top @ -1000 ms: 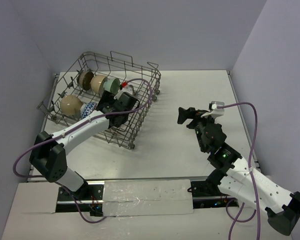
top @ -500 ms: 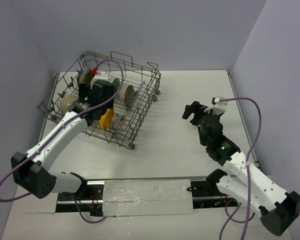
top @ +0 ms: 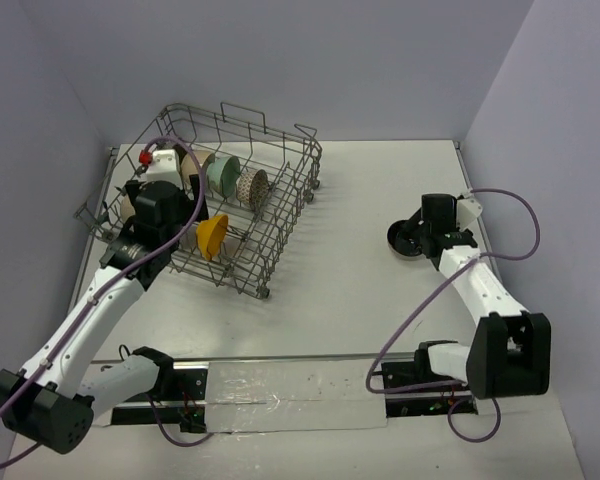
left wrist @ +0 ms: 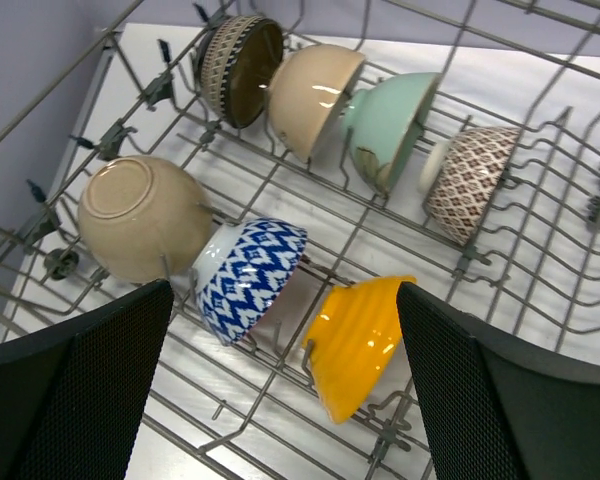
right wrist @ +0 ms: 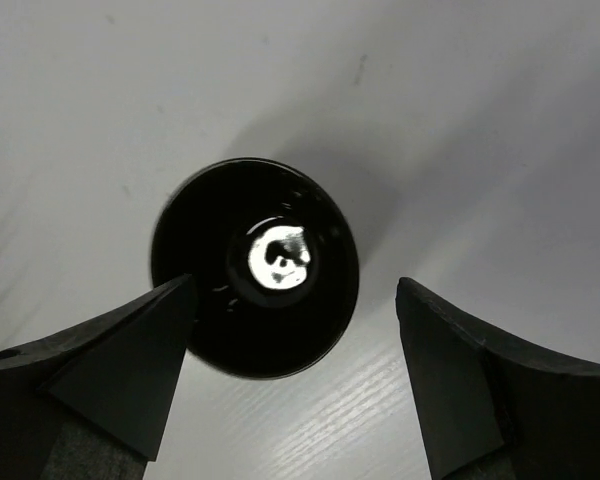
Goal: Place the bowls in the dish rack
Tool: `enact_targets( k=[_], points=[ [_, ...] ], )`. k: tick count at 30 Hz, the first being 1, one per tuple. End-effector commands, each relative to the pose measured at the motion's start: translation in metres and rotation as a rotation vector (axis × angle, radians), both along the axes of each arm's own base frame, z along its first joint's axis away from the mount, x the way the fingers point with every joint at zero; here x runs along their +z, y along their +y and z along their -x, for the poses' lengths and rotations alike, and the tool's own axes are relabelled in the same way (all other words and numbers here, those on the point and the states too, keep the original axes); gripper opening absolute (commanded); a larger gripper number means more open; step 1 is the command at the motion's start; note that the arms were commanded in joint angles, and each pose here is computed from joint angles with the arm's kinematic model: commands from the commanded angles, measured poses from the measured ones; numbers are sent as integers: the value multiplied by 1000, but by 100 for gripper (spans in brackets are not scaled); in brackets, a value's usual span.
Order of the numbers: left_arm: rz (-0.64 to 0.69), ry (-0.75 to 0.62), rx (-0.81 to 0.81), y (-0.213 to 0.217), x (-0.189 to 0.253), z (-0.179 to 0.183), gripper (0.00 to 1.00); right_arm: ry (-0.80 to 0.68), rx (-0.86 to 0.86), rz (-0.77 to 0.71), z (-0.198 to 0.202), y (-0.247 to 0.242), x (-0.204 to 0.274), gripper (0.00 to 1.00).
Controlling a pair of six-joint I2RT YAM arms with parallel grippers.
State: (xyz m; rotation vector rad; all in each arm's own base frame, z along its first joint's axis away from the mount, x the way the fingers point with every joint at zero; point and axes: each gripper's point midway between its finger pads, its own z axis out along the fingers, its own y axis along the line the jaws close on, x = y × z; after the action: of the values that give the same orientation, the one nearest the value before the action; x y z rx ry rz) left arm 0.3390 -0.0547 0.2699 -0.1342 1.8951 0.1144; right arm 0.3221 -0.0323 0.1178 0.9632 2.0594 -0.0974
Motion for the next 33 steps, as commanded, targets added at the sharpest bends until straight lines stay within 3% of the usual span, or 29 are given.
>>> enact_targets(
  k=[1,16,24,26,33],
  points=[
    [40,-134,-97,-13,28,0,99,42,-36,-91,-3,1,-19,86],
    [50,-201,-230,-27,37,15,99,159,-127,-117,4,-23,-75,43],
    [48,-233,-454,-67,55,26,99,115,-106,-106,1,-23,-61,5],
    [14,-249,-493,-73,64,31,99,66,-63,-119,-5,-15,-49,0],
    [-89,-196,-762,-143,76,64,99,-93,232,-84,-23,47,17,0]
  ],
)
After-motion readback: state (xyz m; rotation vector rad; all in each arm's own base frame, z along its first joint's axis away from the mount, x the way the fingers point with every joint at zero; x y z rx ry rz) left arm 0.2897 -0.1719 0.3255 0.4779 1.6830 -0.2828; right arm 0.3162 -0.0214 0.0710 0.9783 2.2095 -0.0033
